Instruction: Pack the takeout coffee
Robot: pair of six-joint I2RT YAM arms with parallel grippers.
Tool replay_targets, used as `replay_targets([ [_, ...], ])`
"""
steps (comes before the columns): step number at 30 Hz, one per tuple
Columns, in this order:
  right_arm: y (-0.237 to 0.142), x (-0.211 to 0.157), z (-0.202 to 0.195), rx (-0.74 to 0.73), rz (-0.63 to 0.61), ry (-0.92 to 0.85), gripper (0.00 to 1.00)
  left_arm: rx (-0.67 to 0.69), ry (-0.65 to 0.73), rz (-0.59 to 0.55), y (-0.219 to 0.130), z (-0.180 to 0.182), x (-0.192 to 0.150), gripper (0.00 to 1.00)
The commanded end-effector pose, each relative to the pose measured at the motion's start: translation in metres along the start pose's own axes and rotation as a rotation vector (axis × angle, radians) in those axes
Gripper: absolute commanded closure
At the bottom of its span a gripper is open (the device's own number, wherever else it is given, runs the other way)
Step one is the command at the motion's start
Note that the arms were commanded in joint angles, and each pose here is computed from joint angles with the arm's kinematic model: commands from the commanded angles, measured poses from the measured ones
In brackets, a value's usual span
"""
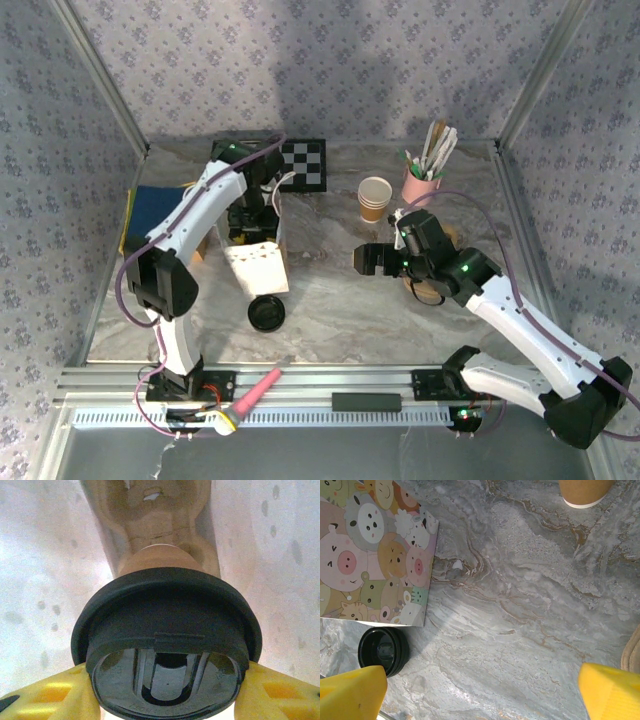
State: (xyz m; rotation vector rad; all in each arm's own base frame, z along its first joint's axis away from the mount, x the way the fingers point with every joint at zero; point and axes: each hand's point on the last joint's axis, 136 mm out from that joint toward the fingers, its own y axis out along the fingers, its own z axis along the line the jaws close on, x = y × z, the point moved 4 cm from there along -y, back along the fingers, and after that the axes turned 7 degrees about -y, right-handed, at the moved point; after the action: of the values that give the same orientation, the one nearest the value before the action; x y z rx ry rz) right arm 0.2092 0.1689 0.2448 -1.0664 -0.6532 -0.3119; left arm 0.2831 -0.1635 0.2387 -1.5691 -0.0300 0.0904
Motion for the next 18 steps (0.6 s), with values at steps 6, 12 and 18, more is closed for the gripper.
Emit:
replay_targets([
  [6, 0.003, 0.001, 0.001, -0.001, -0.004, -0.005, 0.00, 0.022, -0.021, -0.054, -0.035, 0.017, -0.007, 0.46],
  [12, 0.005, 0.000, 0.002, 0.003, 0.000, -0.006, 0.00, 0.026, -0.039, -0.109, -0.054, 0.023, -0.007, 0.46],
  [18, 0.005, 0.001, 0.003, 0.007, 0.001, -0.005, 0.00, 0.020, -0.051, -0.146, -0.069, 0.027, -0.010, 0.46],
])
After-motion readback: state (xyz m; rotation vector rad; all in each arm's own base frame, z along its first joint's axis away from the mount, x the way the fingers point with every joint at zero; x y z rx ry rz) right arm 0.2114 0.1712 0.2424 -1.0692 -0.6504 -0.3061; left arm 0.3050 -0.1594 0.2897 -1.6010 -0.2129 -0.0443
